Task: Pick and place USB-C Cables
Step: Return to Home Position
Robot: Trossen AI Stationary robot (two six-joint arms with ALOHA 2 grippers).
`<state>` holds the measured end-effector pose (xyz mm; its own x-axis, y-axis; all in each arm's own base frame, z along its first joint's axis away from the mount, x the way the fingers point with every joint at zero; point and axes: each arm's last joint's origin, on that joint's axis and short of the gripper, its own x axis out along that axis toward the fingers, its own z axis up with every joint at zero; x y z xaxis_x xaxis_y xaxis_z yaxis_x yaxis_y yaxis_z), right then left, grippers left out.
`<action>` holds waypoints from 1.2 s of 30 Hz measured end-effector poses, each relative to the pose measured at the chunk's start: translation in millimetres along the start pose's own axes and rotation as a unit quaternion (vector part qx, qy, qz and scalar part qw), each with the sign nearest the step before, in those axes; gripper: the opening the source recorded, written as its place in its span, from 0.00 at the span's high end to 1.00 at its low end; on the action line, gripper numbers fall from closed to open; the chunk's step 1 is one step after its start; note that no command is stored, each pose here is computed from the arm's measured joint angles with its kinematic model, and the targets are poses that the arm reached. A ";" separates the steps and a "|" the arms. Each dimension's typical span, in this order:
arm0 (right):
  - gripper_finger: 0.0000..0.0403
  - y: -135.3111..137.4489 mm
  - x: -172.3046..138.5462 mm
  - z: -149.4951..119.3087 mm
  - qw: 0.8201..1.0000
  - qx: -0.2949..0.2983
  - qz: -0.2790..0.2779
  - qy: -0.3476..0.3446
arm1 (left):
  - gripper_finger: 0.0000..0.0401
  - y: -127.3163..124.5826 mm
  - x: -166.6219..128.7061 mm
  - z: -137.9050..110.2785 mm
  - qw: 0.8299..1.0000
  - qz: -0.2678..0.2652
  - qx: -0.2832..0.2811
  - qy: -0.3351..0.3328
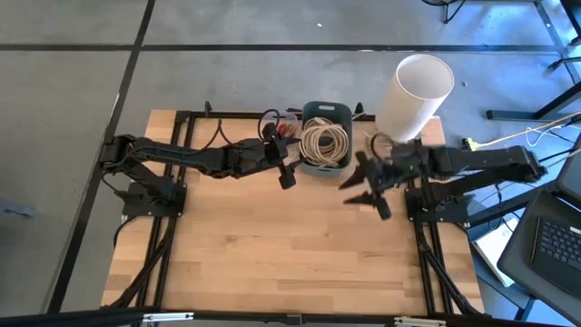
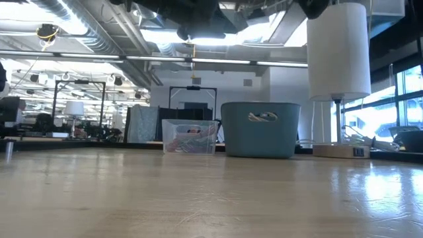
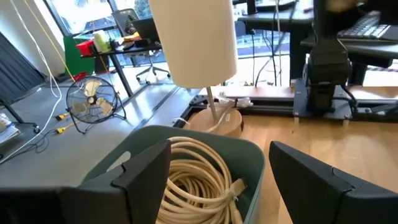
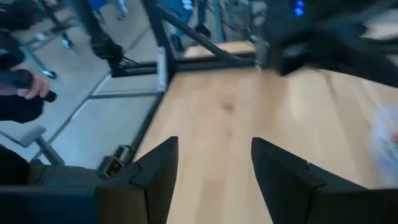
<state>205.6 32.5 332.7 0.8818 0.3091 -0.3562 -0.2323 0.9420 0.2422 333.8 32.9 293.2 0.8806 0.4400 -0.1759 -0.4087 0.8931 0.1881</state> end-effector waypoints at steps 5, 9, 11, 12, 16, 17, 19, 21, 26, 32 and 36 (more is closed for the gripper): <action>0.49 22.7 28.4 -20.8 0.996 -0.038 0.025 -0.072 | 0.33 -0.5 0.1 4.2 0.995 -0.022 -0.099 -0.022; 0.49 24.7 47.9 -27.9 0.983 -0.069 -0.019 -0.169 | 0.33 -2.0 0.9 13.6 0.972 -0.156 -0.162 -0.068; 0.49 21.9 56.3 -25.8 0.974 -0.088 -0.051 -0.203 | 0.33 -7.2 1.6 17.5 0.956 -0.230 -0.156 -0.098; 0.49 20.5 58.8 -23.5 0.972 -0.101 -0.057 -0.207 | 0.33 -9.5 0.8 17.5 0.949 -0.258 -0.149 -0.099; 0.51 21.5 48.5 -10.1 0.975 -0.142 -0.076 -0.154 | 0.33 -6.5 -25.7 29.1 0.918 -0.373 -0.109 -0.085; 0.51 22.3 41.0 -8.4 0.979 -0.141 -0.077 -0.127 | 0.33 -4.6 -37.5 33.8 0.915 -0.382 -0.102 -0.077; 0.53 26.1 23.9 -7.4 0.986 -0.126 -0.074 -0.083 | 0.33 -3.8 -62.3 38.3 0.921 -0.374 -0.082 -0.069; 0.55 30.9 7.7 -12.2 0.991 -0.109 -0.064 -0.054 | 0.33 -5.6 -88.0 33.5 0.932 -0.353 -0.063 -0.054; 0.60 40.1 -13.3 -33.0 0.996 -0.072 -0.039 -0.041 | 0.33 -9.1 -146.1 11.2 0.949 -0.299 -0.051 -0.081; 0.63 38.7 -4.5 -77.0 0.998 -0.026 -0.057 -0.024 | 0.33 -20.9 -175.6 -51.6 0.960 -0.259 -0.093 -0.057; 0.63 32.6 11.6 -100.5 0.994 -0.024 -0.065 -0.088 | 0.33 -28.3 -176.5 -90.9 0.963 -0.234 -0.124 -0.043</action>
<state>167.0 80.0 245.8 0.9628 0.1610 -0.2170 -0.1275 0.9788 0.1605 168.1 -61.5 231.0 0.9946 -0.0156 -0.1026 0.0022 0.9915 -0.1301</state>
